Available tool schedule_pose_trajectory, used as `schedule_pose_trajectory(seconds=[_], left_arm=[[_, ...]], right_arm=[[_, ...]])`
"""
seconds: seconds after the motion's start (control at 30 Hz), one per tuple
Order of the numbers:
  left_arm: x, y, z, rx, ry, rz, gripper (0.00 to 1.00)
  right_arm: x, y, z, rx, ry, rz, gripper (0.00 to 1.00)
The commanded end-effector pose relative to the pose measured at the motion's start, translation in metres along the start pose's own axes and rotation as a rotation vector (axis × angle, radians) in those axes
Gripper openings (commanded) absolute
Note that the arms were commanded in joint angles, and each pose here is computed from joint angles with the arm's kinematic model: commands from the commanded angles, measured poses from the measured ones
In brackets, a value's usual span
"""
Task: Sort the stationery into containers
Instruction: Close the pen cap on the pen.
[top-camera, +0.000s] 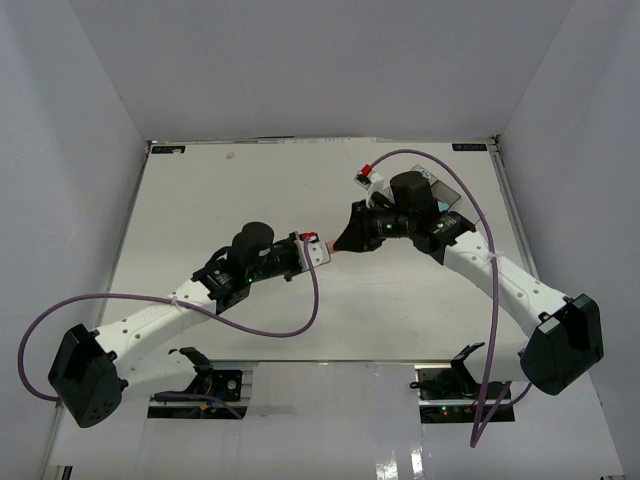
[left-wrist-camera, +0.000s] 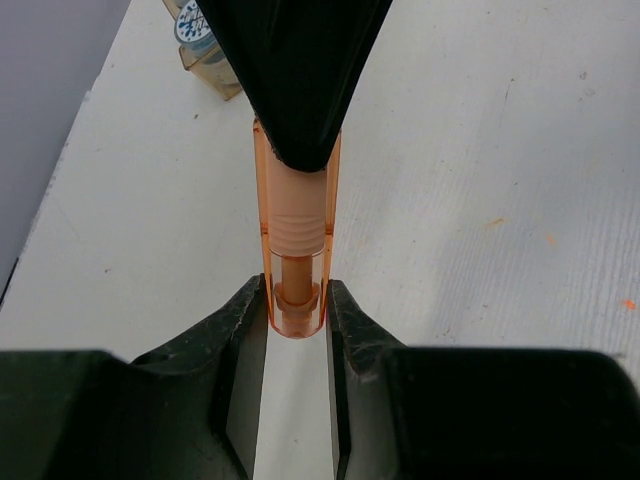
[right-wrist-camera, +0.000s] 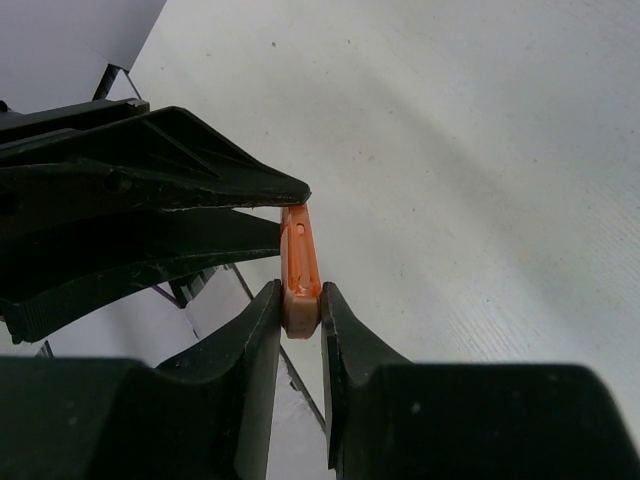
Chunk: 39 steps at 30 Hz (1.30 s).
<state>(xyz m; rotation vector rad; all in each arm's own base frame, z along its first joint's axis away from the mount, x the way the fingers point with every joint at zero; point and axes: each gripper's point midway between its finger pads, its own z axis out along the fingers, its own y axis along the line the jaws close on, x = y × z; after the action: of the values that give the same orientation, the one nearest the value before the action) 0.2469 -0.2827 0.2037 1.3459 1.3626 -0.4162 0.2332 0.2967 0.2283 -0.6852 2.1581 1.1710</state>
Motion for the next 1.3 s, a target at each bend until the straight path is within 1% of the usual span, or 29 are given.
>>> schedule_pose_trajectory(seconds=[0.0,0.4,0.67,1.0,1.1,1.13,1.23,1.27], left_arm=[[-0.060,0.014,-0.012,-0.043,-0.205,0.051,0.00],[-0.075,0.012,-0.015,-0.051,-0.274,0.051,0.00],[-0.092,0.024,-0.032,-0.142,-0.357,0.064,0.00],[-0.094,0.023,-0.035,-0.142,-0.375,0.066,0.00],[-0.090,0.024,-0.034,-0.151,-0.359,0.066,0.00],[-0.089,0.025,-0.033,-0.155,-0.352,0.068,0.04],[-0.082,0.028,-0.031,-0.170,-0.319,0.063,0.27],[-0.079,0.029,-0.031,-0.179,-0.306,0.070,0.43]], right_arm=[[0.025,-0.006,0.014,0.011,0.080,0.029,0.08],[0.037,0.003,0.033,-0.035,0.127,0.043,0.08],[0.049,0.003,0.043,-0.038,0.169,0.049,0.08],[0.049,0.004,0.043,-0.041,0.176,0.041,0.08],[0.045,0.004,0.040,-0.023,0.156,0.022,0.08],[0.042,0.003,0.037,-0.014,0.144,0.015,0.08],[0.034,-0.003,0.026,0.026,0.113,-0.006,0.08],[0.029,-0.013,0.021,0.068,0.092,-0.006,0.08]])
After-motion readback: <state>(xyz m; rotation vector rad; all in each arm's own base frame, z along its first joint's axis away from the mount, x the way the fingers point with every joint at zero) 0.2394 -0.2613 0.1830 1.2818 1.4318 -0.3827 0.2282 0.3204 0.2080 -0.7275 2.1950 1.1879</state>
